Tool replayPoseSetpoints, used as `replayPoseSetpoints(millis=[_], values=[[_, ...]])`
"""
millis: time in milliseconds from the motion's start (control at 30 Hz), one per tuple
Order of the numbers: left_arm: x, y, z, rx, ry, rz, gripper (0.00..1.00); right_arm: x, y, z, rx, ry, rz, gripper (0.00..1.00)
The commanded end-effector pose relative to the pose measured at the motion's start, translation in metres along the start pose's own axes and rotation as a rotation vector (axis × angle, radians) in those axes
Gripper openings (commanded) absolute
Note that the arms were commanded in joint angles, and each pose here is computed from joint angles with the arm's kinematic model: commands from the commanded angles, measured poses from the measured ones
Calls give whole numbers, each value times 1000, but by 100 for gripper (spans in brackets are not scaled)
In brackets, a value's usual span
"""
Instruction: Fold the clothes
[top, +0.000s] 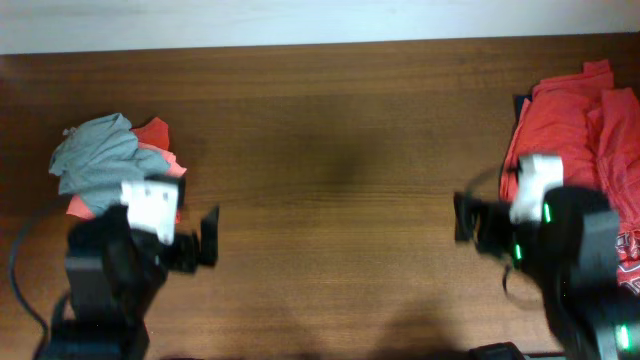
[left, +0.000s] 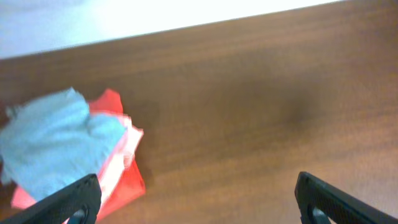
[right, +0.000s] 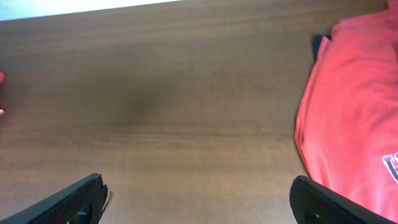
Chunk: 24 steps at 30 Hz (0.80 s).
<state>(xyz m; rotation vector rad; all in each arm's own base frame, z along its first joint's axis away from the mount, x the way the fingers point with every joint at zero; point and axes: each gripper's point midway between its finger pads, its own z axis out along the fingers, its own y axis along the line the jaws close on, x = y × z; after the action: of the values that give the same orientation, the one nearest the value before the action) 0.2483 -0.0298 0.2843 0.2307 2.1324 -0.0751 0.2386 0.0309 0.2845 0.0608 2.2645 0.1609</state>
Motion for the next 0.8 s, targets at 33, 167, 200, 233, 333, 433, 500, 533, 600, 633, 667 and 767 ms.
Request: replayPoseSetpoints(millis=[33, 167, 200, 233, 333, 433, 500, 533, 600, 633, 667, 767], values=[[34, -4, 0, 3, -6, -15, 99, 33, -11, -31, 9, -96, 15, 99], [63, -7, 1, 14, 99, -26, 99, 56, -15, -50, 8, -95, 15, 99], [68, -8, 1, 16, 121, -29, 99, 58, -16, -51, 9, -92, 15, 99], [74, -9, 0, 18, 143, -31, 99, 62, -17, -52, 11, -83, 15, 99], [88, -11, -3, 24, 201, -37, 99, 68, -18, -52, 15, -60, 14, 99], [93, -11, -4, 27, 223, -40, 99, 68, -18, -52, 16, -59, 14, 99], [94, -11, -4, 27, 226, -40, 99, 71, -18, -52, 18, -46, 13, 99], [94, -11, -4, 27, 226, -40, 99, 77, -19, -51, 23, -24, 13, 99], [94, -11, -4, 27, 226, -40, 99, 76, -23, -53, 41, -42, 3, 99], [94, -11, -4, 27, 226, -40, 99, 73, -24, -54, 47, -64, 4, 99], [94, -11, -4, 27, 226, -40, 99, 71, -24, -54, 48, -85, -6, 99], [94, -11, -4, 27, 226, -40, 99, 63, -23, -49, 38, -176, -71, 99]])
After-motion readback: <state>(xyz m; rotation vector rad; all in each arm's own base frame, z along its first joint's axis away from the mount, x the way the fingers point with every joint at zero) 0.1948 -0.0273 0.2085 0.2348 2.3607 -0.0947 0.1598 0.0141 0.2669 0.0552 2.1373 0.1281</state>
